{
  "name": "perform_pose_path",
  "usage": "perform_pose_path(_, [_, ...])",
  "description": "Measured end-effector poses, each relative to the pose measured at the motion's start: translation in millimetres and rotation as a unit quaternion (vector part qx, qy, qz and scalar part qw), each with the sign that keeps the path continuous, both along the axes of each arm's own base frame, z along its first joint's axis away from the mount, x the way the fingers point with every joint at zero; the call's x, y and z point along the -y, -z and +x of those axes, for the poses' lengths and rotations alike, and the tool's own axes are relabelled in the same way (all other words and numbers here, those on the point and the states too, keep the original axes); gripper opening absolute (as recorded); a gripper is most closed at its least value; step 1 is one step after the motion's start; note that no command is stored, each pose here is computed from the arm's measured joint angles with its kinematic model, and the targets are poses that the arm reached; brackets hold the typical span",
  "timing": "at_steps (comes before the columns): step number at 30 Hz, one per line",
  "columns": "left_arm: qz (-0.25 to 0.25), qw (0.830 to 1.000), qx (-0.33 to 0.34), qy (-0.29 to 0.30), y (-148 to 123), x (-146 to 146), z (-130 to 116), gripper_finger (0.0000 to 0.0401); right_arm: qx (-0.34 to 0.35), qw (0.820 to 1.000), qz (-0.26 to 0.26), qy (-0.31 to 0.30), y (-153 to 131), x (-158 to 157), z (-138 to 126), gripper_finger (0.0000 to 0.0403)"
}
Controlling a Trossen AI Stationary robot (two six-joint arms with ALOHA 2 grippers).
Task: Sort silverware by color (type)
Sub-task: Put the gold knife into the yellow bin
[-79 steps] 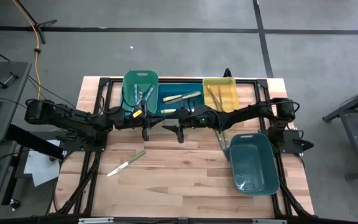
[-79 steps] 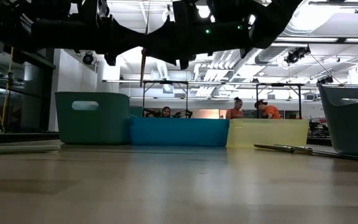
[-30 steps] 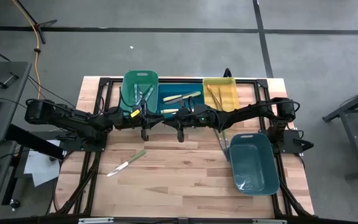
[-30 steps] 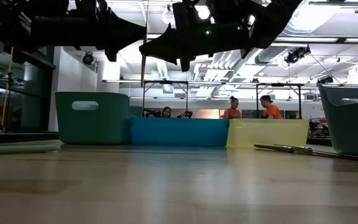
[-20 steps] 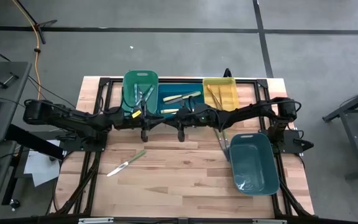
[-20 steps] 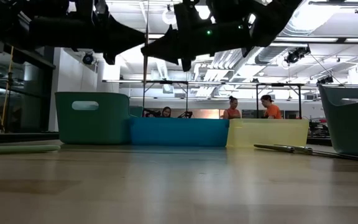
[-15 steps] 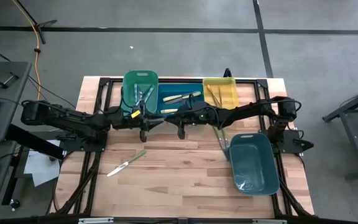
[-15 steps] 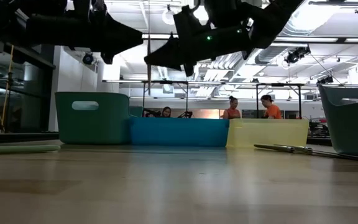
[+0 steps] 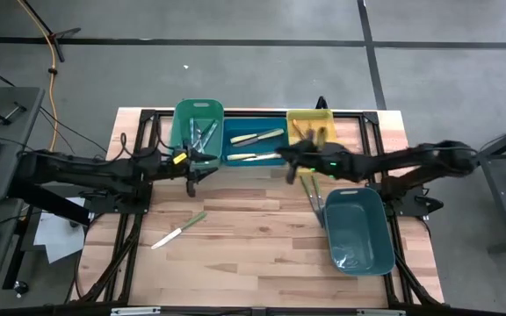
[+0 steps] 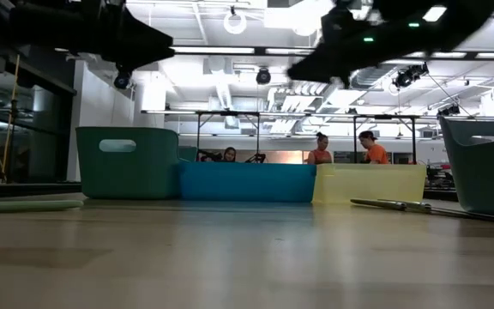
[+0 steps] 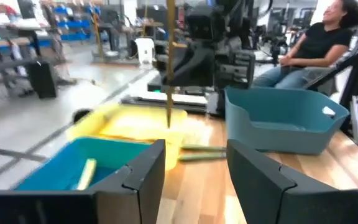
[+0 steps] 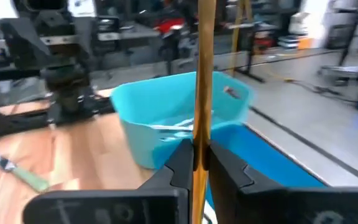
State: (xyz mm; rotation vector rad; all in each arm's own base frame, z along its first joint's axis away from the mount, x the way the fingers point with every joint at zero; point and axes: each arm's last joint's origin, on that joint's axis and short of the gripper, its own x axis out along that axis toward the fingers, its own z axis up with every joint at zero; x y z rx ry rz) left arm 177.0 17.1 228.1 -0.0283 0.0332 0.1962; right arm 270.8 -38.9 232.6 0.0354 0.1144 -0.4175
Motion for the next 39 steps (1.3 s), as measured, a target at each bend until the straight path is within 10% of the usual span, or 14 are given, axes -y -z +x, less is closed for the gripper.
perform_pose_path(9, [0.022, 0.999, 0.007, -0.024, -7, -1, -12, 0.0162, 0.066, 0.997, 0.031, 0.038, 6, -6, -72, 0.0020])
perform_pose_path(39, [0.028, 0.999, -0.015, -0.035, -2, -1, -10, 0.0161, 0.079, 0.992, 0.059, 0.079, -13, 1, -68, 0.0020])
